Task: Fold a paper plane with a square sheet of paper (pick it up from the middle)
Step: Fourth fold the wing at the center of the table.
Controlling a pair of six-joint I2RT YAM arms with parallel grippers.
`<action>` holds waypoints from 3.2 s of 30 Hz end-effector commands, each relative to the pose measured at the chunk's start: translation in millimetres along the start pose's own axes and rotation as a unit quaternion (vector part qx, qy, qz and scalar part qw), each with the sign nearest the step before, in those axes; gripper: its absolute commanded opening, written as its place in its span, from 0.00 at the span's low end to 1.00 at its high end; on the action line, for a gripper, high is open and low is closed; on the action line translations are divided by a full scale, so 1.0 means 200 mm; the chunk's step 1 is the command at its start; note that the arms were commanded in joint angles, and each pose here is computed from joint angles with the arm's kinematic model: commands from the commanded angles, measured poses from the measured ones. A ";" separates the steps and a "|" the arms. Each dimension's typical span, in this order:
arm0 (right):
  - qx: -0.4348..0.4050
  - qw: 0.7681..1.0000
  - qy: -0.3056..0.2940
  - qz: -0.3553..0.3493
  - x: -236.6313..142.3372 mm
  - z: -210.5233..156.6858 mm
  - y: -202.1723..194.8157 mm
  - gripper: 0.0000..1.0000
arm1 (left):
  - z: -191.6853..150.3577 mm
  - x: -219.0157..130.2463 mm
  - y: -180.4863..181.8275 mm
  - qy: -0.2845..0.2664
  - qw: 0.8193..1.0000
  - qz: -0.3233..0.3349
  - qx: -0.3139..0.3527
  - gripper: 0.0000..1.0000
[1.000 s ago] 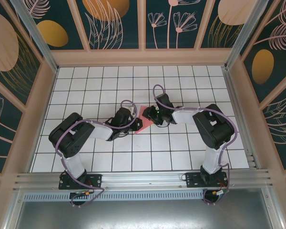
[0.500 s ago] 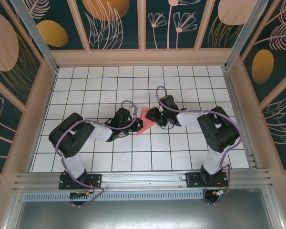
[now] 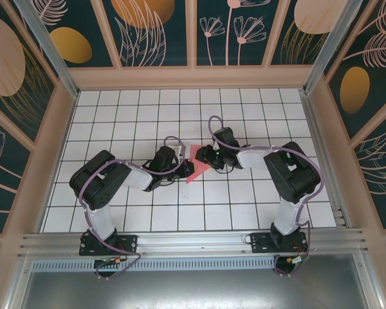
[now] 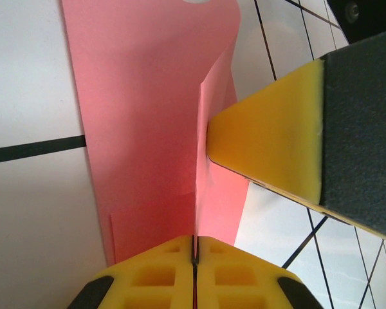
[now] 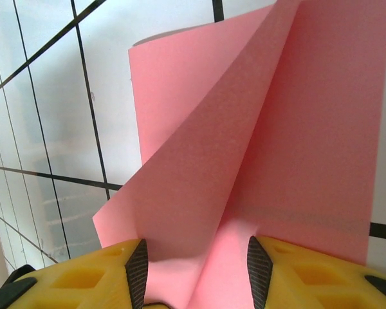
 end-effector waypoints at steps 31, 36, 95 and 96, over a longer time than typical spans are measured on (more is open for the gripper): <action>0.050 0.985 0.062 -0.151 0.13 -0.11 -0.17 0.59 | 0.03 -0.16 -0.16 -0.004 0.998 -0.067 0.022 0.14; 0.060 0.983 0.069 -0.161 0.14 -0.13 -0.19 0.62 | 0.03 -0.13 -0.13 0.004 0.999 -0.049 0.018 0.12; 0.047 0.969 0.108 -0.216 0.22 -0.21 -0.32 0.49 | 0.13 -0.09 -0.10 -0.031 0.999 0.034 0.020 0.12; 0.048 0.969 0.107 -0.217 0.22 -0.21 -0.32 0.49 | 0.13 -0.09 -0.10 -0.028 0.999 0.033 0.019 0.11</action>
Point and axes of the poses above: each hand's point on the last joint's axis, 136 mm out from that joint toward the fingers, its own x axis out along the fingers, its own y axis along the line the jaws close on, z = x × y, the point moved 6 cm from there along -x, back along the fingers, and after that the axes turned 10 degrees about -x, right-handed, at the moved point
